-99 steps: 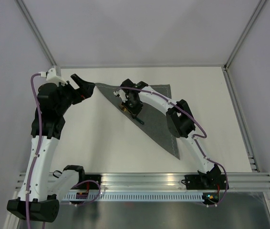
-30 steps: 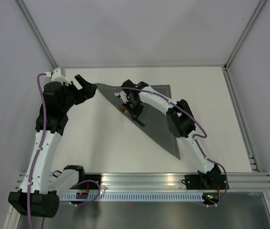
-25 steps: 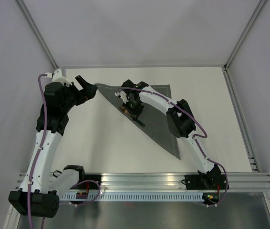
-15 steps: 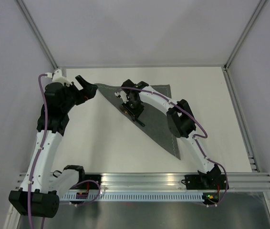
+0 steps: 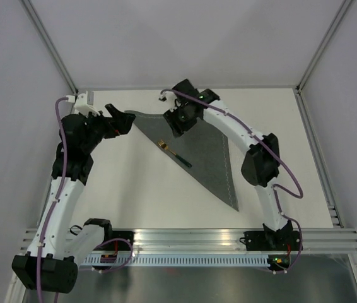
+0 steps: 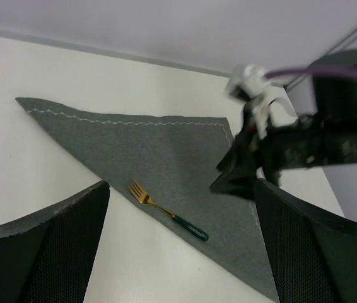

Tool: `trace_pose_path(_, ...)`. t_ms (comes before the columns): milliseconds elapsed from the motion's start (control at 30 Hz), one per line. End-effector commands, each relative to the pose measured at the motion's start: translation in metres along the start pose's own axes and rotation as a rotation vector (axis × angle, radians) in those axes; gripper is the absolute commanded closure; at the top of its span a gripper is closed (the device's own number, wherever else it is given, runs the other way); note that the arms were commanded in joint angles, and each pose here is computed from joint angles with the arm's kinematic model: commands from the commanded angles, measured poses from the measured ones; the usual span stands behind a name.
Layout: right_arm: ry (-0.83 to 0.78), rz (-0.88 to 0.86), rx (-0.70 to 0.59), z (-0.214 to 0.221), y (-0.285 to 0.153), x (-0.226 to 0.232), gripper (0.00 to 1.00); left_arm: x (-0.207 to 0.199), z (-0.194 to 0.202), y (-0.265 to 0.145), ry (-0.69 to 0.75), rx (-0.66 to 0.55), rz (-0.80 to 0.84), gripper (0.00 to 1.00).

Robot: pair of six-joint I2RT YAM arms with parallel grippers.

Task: Fold the napkin, place the utensils inside, and roll it up
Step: Place the utensil onto the napkin, then fold the napkin

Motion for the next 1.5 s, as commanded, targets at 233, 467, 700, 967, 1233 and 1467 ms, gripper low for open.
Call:
trace_pose_path(233,0.449,0.222,-0.44,0.052,-0.186,-0.176,0.44,-0.089,0.096,-0.003,0.463,0.025,0.296,0.0)
trace_pose_path(467,0.602,0.262,-0.463,0.122,-0.216,-0.236,0.44,-0.107,0.214,-0.003,0.743,0.05,0.244,0.0)
trace_pose_path(700,0.667,0.269,-0.464,0.153,-0.213,-0.255,0.45,-0.15,0.309,-0.016,1.094,-0.012,0.408,0.0)
trace_pose_path(967,0.674,0.27,-0.476,0.16,-0.21,-0.259,0.46,-0.174,0.359,-0.035,1.053,0.048,0.754,0.0)
trace_pose_path(1233,0.693,0.273,-0.486,0.171,-0.211,-0.265,0.48,-0.192,0.399,-0.045,0.99,0.155,0.898,0.03)
trace_pose_path(1467,0.711,0.265,-0.5,0.178,-0.212,-0.269,0.51,-0.211,0.423,-0.038,0.999,0.164,0.931,0.06)
Point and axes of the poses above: each gripper's point midway between its finger pads, its own y axis out along the fingers, its own x axis along the line the jaws close on, z = x × y, the point moved 4 cm from there along -y, back along the fingers, and after that the axes turned 4 degrees about -y, right-handed, at the moved point
